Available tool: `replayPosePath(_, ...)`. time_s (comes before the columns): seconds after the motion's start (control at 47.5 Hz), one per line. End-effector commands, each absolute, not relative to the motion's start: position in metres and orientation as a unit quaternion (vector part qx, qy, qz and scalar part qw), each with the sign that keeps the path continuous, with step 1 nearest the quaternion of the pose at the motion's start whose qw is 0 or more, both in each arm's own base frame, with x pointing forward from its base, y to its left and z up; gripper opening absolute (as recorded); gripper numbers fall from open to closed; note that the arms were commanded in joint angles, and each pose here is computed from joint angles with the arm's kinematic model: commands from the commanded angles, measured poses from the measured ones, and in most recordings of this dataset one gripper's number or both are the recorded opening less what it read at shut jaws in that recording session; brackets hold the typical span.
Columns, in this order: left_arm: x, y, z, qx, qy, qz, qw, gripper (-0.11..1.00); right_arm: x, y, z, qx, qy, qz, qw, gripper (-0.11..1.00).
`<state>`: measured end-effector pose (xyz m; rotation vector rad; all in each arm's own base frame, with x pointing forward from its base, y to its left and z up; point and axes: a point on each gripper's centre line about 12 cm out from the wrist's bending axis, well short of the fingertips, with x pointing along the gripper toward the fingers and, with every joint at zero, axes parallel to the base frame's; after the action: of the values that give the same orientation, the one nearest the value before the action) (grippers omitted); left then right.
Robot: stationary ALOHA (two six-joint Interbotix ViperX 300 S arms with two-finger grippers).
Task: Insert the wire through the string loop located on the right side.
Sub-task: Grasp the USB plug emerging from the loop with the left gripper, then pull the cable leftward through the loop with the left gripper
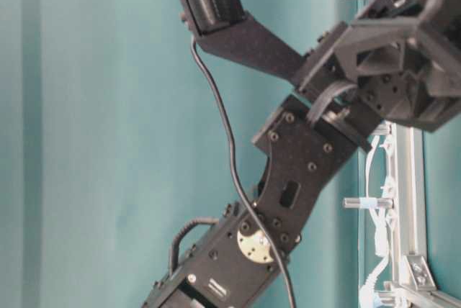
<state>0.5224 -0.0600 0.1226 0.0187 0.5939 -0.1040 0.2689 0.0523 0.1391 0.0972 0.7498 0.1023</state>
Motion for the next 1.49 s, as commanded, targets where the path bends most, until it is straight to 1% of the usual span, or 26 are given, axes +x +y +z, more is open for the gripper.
replayPosePath(0.0, 0.529, -0.059, 0.140, 0.013, 0.272, -0.052, 0.961, 0.76, 0.271, 0.053, 0.143, 0.047, 0.357, 0.051, 0.932, 0.12)
replayPosePath(0.042, 0.529, -0.058, 0.141, 0.012, 0.271, -0.051, 0.961, 0.69, 0.270, 0.052, 0.142, 0.048, 0.358, 0.050, 0.931, 0.12)
replayPosePath(0.147, 0.529, -0.058, 0.141, 0.010, 0.277, -0.050, 0.960, 0.40, 0.269, 0.051, 0.141, 0.047, 0.351, 0.046, 0.934, 0.12)
replayPosePath(0.189, 0.530, -0.058, 0.141, 0.010, 0.279, -0.050, 0.959, 0.29, 0.269, 0.051, 0.141, 0.048, 0.348, 0.045, 0.935, 0.12)
replayPosePath(0.21, 0.530, -0.058, 0.141, 0.011, 0.279, -0.050, 0.959, 0.26, 0.270, 0.051, 0.142, 0.048, 0.345, 0.044, 0.936, 0.12)
replayPosePath(0.421, 0.530, -0.057, 0.142, 0.011, 0.281, -0.050, 0.958, 0.27, 0.271, 0.050, 0.143, 0.047, 0.333, 0.040, 0.941, 0.12)
replayPosePath(0.736, 0.530, -0.056, 0.142, 0.011, 0.281, -0.049, 0.959, 0.27, 0.266, 0.049, 0.138, 0.048, 0.343, 0.039, 0.937, 0.12)
replayPosePath(0.778, 0.531, -0.056, 0.143, 0.011, 0.280, -0.049, 0.959, 0.27, 0.265, 0.049, 0.137, 0.048, 0.346, 0.039, 0.936, 0.19)
replayPosePath(0.821, 0.530, -0.055, 0.143, 0.011, 0.280, -0.049, 0.959, 0.27, 0.264, 0.048, 0.136, 0.048, 0.346, 0.039, 0.936, 0.29)
replayPosePath(0.884, 0.531, -0.055, 0.143, 0.011, 0.279, -0.049, 0.959, 0.27, 0.263, 0.048, 0.135, 0.046, 0.348, 0.039, 0.936, 0.48)
replayPosePath(0.905, 0.531, -0.055, 0.144, 0.011, 0.278, -0.048, 0.959, 0.27, 0.262, 0.048, 0.134, 0.045, 0.350, 0.039, 0.935, 0.56)
replayPosePath(0.926, 0.531, -0.055, 0.144, 0.011, 0.278, -0.048, 0.959, 0.27, 0.262, 0.048, 0.134, 0.045, 0.350, 0.039, 0.935, 0.60)
replayPosePath(0.947, 0.531, -0.055, 0.145, 0.010, 0.278, -0.048, 0.959, 0.27, 0.261, 0.048, 0.133, 0.045, 0.351, 0.039, 0.934, 0.68)
replayPosePath(0.989, 0.530, -0.055, 0.145, 0.010, 0.278, -0.048, 0.959, 0.27, 0.260, 0.048, 0.132, 0.045, 0.352, 0.039, 0.934, 0.79)
replayPosePath(1.031, 0.530, -0.055, 0.145, 0.011, 0.278, -0.048, 0.959, 0.27, 0.260, 0.048, 0.132, 0.044, 0.353, 0.039, 0.934, 0.88)
replayPosePath(1.073, 0.530, -0.055, 0.145, 0.010, 0.278, -0.048, 0.959, 0.27, 0.259, 0.047, 0.131, 0.045, 0.354, 0.039, 0.933, 0.94)
replayPosePath(1.115, 0.530, -0.055, 0.146, 0.010, 0.277, -0.048, 0.960, 0.27, 0.259, 0.047, 0.131, 0.044, 0.355, 0.039, 0.933, 0.95)
replayPosePath(1.304, 0.528, -0.055, 0.148, 0.010, 0.280, -0.048, 0.959, 0.27, 0.259, 0.047, 0.133, 0.045, 0.352, 0.039, 0.934, 0.95)
replayPosePath(1.473, 0.509, -0.058, 0.151, 0.012, 0.313, -0.053, 0.948, 0.27, 0.259, 0.047, 0.134, 0.046, 0.351, 0.040, 0.934, 0.95)
